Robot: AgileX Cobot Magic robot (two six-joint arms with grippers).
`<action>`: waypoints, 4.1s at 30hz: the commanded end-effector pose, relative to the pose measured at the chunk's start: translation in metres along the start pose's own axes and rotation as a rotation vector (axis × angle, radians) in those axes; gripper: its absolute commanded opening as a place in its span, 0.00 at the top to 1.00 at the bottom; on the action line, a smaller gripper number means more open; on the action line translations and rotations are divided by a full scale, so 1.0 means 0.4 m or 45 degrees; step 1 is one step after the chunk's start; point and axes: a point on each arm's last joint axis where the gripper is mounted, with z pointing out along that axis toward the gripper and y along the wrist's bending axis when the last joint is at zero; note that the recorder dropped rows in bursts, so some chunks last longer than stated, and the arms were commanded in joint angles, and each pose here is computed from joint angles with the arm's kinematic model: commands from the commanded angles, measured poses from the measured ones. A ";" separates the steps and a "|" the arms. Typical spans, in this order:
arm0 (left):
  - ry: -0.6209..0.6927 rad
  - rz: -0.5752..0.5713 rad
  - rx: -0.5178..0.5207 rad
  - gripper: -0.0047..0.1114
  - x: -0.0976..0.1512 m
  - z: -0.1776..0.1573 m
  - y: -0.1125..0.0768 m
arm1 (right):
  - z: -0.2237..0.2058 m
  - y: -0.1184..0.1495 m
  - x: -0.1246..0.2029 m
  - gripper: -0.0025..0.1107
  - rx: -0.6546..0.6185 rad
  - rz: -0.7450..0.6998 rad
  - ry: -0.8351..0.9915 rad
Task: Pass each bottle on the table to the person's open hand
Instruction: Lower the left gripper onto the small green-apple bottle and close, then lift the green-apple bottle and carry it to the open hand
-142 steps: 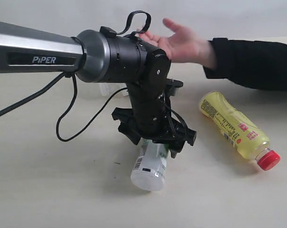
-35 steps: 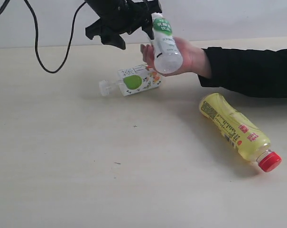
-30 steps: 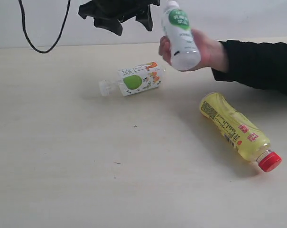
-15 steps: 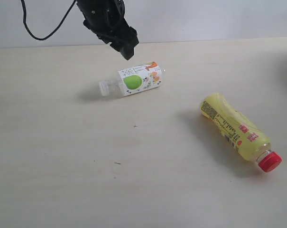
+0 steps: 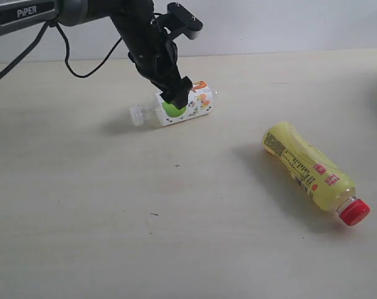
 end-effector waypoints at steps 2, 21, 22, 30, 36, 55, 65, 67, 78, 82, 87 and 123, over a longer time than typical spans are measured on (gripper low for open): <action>-0.019 0.006 -0.005 0.17 0.001 0.056 -0.003 | 0.000 -0.001 0.002 0.98 0.006 -0.006 -0.006; 0.012 0.023 0.011 0.17 0.016 0.112 -0.008 | 0.000 -0.001 0.002 0.98 0.006 -0.006 -0.006; 0.020 0.026 0.016 0.17 0.017 0.113 -0.009 | 0.000 -0.001 0.002 0.98 0.006 -0.006 -0.006; 0.028 0.029 0.015 0.17 0.020 0.117 -0.009 | 0.000 -0.001 0.002 0.98 0.006 -0.006 -0.006; 0.035 0.047 -0.008 0.17 0.027 0.148 -0.006 | 0.000 -0.001 0.002 0.98 0.006 -0.006 -0.006; -0.122 -0.145 0.007 0.96 -0.025 -0.012 -0.003 | 0.000 -0.001 0.002 0.98 0.006 -0.006 -0.006; -0.208 -0.495 0.081 0.96 -0.047 -0.127 -0.010 | 0.000 -0.001 0.002 0.98 0.006 -0.006 -0.006; -0.205 -0.530 0.088 0.96 -0.047 -0.133 -0.012 | 0.000 -0.001 0.002 0.98 0.006 -0.006 -0.006; -0.250 -0.683 0.094 0.96 -0.054 -0.193 -0.011 | 0.000 -0.001 0.002 0.98 0.006 -0.006 -0.006; -0.262 -0.762 0.100 0.96 -0.055 -0.206 -0.014 | 0.000 -0.001 0.002 0.98 0.006 -0.006 -0.006; -0.301 -0.901 0.118 0.96 -0.052 -0.193 -0.032 | 0.000 -0.001 0.002 0.98 0.006 -0.006 -0.006; -0.383 -1.295 0.275 0.06 -0.095 -0.032 -0.092 | 0.000 -0.001 0.002 0.98 0.006 -0.004 -0.006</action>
